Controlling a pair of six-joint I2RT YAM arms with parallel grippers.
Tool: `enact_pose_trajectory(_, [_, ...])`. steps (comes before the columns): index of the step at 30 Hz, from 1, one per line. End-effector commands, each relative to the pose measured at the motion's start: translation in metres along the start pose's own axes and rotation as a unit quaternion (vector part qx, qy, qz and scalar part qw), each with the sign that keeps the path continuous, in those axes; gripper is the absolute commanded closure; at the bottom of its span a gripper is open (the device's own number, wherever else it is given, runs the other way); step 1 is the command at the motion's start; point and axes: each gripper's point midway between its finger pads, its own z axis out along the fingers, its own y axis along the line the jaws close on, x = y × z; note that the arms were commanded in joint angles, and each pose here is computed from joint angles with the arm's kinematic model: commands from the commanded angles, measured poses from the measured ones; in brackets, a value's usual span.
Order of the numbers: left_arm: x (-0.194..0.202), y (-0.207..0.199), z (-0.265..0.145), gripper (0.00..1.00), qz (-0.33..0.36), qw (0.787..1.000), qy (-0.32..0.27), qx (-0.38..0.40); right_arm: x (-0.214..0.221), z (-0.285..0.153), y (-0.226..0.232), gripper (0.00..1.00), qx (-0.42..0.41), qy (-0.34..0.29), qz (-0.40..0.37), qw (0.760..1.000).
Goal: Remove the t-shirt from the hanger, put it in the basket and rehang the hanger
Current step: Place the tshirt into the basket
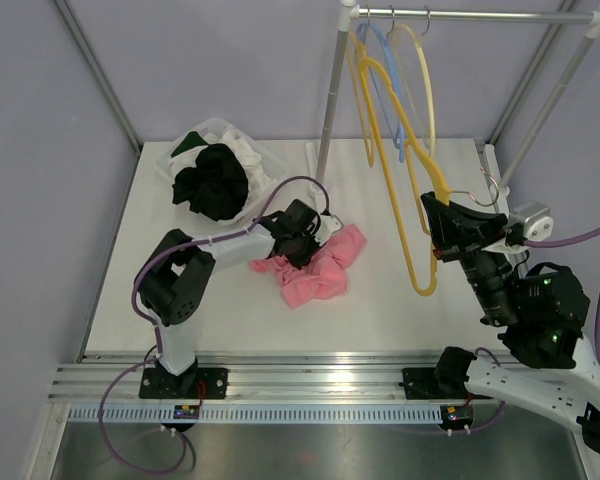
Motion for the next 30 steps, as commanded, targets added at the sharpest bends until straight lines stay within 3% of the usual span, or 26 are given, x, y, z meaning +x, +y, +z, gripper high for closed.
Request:
enact_pose_trajectory(1, [-0.008,0.013,-0.032,1.0,-0.005,0.999,-0.029,-0.014,-0.014,0.0,0.005,1.0,-0.014,-0.024,0.015,0.999])
enact_pose_trajectory(8, [-0.033,0.022,-0.093,1.0,-0.001,0.991,-0.123,-0.058,-0.02,-0.003,0.001,1.0,-0.009,-0.045,0.031,0.998])
enact_pose_trajectory(16, [-0.06,0.043,-0.149,1.0,-0.064,0.98,-0.183,-0.046,-0.024,-0.001,0.008,1.0,-0.02,-0.056,0.046,0.997])
enact_pose_trajectory(25, [-0.113,0.115,-0.284,1.0,-0.125,0.925,-0.31,-0.181,-0.017,0.011,0.018,1.0,-0.03,-0.046,0.039,0.998])
enact_pose_trajectory(30, [-0.133,0.152,-0.351,1.0,-0.148,0.901,-0.358,-0.195,-0.012,0.021,0.021,1.0,-0.025,-0.028,0.027,0.999])
